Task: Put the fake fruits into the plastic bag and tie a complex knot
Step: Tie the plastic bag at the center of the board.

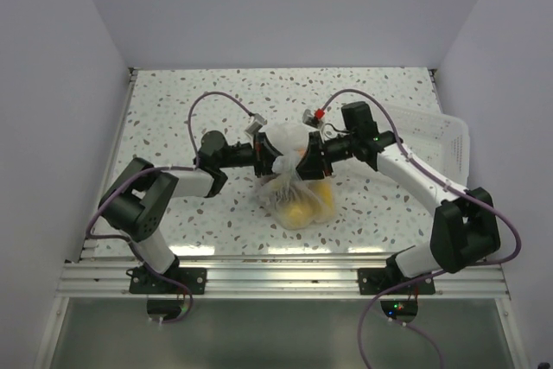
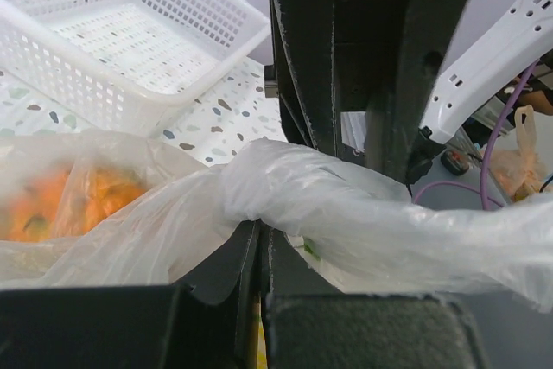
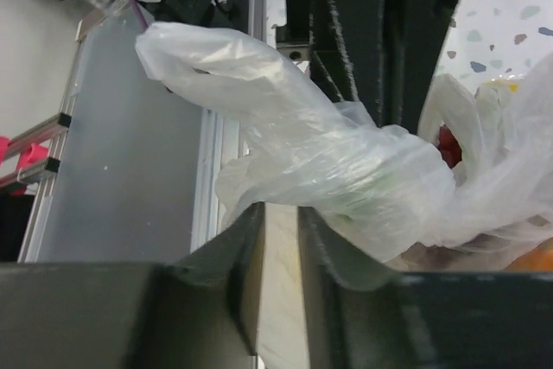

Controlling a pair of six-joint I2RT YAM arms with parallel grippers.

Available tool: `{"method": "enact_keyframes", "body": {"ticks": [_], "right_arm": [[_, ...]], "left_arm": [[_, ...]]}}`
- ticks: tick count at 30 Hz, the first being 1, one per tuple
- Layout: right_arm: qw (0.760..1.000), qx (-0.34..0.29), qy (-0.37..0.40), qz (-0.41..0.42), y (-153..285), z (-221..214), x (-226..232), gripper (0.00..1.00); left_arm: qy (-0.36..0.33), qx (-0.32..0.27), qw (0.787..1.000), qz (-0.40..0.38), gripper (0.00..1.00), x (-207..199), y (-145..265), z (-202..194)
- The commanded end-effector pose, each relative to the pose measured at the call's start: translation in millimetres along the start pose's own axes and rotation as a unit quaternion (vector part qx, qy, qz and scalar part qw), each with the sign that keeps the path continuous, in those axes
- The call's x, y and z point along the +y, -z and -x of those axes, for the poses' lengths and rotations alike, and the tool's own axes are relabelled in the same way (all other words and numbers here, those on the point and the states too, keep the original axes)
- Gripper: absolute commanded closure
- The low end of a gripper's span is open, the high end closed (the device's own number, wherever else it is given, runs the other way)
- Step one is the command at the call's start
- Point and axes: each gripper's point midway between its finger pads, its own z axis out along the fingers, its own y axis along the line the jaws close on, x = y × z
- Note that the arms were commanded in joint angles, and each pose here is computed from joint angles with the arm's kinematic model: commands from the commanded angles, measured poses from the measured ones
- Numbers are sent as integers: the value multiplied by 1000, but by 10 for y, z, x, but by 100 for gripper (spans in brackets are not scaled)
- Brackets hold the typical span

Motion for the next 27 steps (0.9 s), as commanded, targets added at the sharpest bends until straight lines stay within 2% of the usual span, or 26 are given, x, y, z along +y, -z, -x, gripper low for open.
{"method": "enact_keyframes", "body": {"ticks": [1,2,3,9,11,16,19,21,26,27], "right_arm": [[999,-1,20,35,-22,42,190,70],[999,2,26,37,-41,46,218,52],[999,5,26,29,-54,38,200,49],[997,17,80,1,-98,90,137,45],[997,26,69,-14,12,87,112,45],[998,-38,24,-31,516,309,-41,45],[997,-54,24,-53,689,409,-126,49],[996,-47,9,-71,681,309,-228,51],[996,-25,-19,-85,497,27,-431,71],[995,-19,-19,-93,459,-5,-457,71]], "left_arm": [[-25,-17,999,12,100,95,-58,101],[-23,-19,999,13,100,101,-77,116],[-20,-21,999,15,100,133,-82,109],[-1,-29,1000,12,100,158,-115,131],[2,-25,1000,7,100,124,-94,118],[-7,-14,1000,0,100,21,3,61],[-10,-3,1000,3,100,-8,37,10],[-5,3,1000,6,100,3,50,-21],[-5,15,1000,11,100,9,84,-83],[-8,15,1000,10,100,-3,82,-76]]}}
